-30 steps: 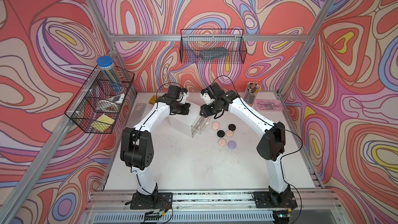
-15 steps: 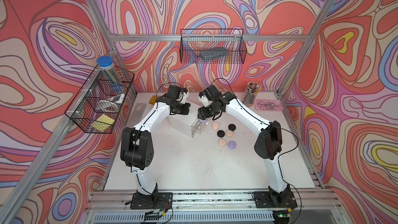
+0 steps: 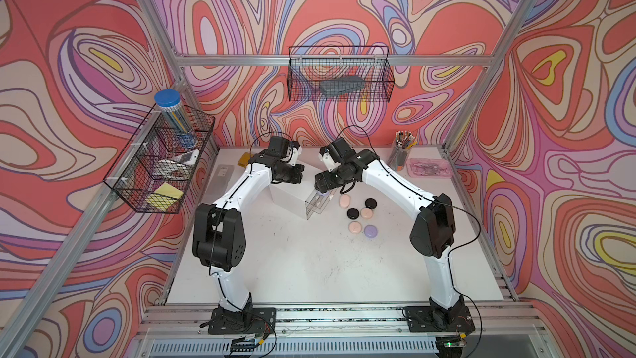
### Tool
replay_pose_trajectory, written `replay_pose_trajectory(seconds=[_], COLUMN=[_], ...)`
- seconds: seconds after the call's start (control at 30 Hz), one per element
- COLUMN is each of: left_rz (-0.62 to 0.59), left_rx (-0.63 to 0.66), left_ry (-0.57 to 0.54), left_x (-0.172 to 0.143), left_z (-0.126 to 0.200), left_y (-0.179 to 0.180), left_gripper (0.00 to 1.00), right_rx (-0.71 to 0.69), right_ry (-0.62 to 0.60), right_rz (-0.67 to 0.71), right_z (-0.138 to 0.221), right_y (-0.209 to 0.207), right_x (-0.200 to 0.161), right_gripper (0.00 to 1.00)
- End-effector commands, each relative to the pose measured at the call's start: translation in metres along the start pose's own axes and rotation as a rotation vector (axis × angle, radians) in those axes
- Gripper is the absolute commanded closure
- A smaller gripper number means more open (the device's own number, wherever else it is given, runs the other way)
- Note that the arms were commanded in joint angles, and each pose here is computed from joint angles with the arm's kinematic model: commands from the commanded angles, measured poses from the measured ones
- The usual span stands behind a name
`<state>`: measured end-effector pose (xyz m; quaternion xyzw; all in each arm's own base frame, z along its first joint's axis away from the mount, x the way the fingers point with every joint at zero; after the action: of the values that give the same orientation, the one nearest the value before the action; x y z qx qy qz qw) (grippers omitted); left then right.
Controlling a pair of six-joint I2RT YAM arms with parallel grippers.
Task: Put the bluetooth earphones in the drawer according to color
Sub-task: Place the bluetooth earphone in the drawer.
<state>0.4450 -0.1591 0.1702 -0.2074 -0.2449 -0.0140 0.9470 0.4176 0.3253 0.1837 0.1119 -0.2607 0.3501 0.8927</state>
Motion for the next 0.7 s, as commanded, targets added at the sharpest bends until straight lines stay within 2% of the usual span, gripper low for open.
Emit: replay_pose_trajectory(seconds=[0.0, 0.23, 0.67], left_rz=[0.072, 0.071, 0.071], left_rx=[0.137, 0.143, 0.137], left_ry=[0.295, 0.293, 0.291], left_x=[-0.076, -0.076, -0.076], left_z=[-0.035, -0.034, -0.034], left_y=[0.04, 0.041, 0.039], left_gripper=[1.0, 1.0, 1.0], right_rx=[-0.093, -0.197, -0.233], right_ry=[-0.055, 0.053, 0.164], right_rz=[0.011, -0.002, -0.117], right_z=[0.032, 0.043, 0.059], right_y=[-0.011, -0.029, -0.04], right_x=[0.006, -0.035, -0.113], right_gripper=[0.07, 0.02, 0.02])
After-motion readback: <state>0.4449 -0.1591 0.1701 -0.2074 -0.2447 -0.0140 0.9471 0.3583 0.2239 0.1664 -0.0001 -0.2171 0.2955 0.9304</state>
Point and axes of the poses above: each gripper's point midway between its finger pads, its own z axis back along the fingers, its own y axis along the line the jaws close on, x = y × z, the point moved 1 cm from there along z, back along the fingers, and after that the axes turned 14 degrees about z, right-handed, at the moved point
